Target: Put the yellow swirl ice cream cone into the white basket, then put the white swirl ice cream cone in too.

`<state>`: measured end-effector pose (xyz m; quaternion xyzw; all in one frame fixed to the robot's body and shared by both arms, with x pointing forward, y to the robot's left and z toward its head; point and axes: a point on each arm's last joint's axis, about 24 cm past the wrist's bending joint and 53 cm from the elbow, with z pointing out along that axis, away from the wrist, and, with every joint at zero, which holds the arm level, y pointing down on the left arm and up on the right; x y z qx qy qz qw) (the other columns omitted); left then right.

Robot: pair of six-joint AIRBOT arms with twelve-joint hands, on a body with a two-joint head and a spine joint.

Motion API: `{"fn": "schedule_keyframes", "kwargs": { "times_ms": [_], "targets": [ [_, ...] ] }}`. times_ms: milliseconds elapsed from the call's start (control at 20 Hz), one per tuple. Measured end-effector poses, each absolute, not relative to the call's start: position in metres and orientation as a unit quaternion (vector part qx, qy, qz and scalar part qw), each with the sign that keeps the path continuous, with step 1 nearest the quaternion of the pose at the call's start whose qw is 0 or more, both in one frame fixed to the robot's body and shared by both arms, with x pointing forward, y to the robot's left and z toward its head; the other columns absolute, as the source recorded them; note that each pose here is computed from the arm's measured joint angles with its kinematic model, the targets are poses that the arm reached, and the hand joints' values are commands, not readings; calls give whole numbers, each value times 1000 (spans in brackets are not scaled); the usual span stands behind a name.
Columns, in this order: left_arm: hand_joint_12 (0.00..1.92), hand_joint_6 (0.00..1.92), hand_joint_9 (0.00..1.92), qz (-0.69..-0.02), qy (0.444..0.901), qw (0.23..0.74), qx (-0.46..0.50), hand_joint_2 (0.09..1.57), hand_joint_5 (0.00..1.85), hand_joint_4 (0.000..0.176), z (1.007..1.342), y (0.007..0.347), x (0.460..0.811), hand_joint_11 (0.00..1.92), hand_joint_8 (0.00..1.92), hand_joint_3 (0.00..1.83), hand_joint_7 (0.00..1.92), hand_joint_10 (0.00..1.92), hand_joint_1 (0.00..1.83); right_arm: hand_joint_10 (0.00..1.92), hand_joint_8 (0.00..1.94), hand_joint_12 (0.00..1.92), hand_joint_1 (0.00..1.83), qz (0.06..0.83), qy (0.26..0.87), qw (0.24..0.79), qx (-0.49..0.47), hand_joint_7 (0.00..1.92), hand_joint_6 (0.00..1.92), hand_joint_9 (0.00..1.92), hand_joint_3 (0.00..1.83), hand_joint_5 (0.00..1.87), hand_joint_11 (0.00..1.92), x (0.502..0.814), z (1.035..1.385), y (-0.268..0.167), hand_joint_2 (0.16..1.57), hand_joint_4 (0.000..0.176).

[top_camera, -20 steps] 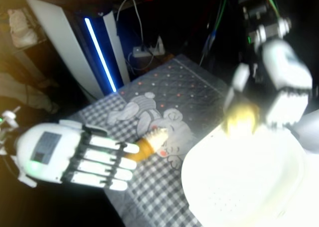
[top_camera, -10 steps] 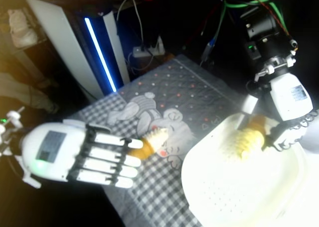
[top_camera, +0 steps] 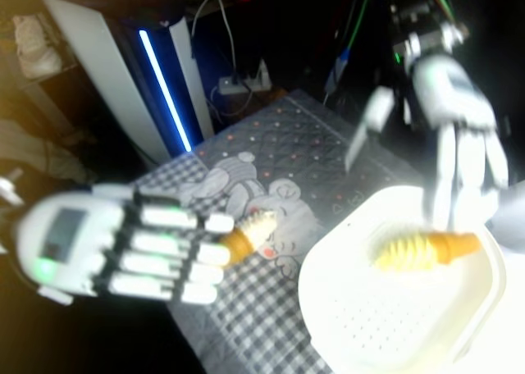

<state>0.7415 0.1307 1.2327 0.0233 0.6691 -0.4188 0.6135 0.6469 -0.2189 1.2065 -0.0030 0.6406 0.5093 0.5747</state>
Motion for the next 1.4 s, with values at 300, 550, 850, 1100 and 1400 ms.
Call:
{"fn": "schedule_keyframes", "kwargs": {
  "times_ms": [300,550,850,1100,1400],
  "targets": [
    [727,1,217,-467,638,612,16,863,317,68,1225,166,655,0,1,0,215,6,565,4,1,16,637,519,623,585,3,331,1,263,0,352,188,656,1225,-231,1027,176],
    [971,2,285,-486,624,612,12,765,350,84,1225,169,635,0,2,0,260,10,734,1,0,5,673,505,646,572,-5,327,0,241,0,350,158,661,1213,-228,1029,176],
    [1077,2,330,-470,644,603,-24,741,366,35,1205,187,639,0,4,0,301,9,828,8,5,14,723,484,702,523,-17,232,2,177,0,301,187,661,1156,-200,936,120],
    [1191,1,333,-479,646,593,-42,739,387,0,1195,183,641,0,0,0,309,4,894,4,2,9,781,469,725,504,-3,217,0,173,0,251,178,675,1130,-197,876,143],
    [1223,4,328,-469,661,581,-69,740,336,19,1176,208,629,0,5,1,336,5,928,7,5,12,822,475,719,504,-61,226,0,189,3,230,163,689,1147,-146,905,145]
  ]
}}
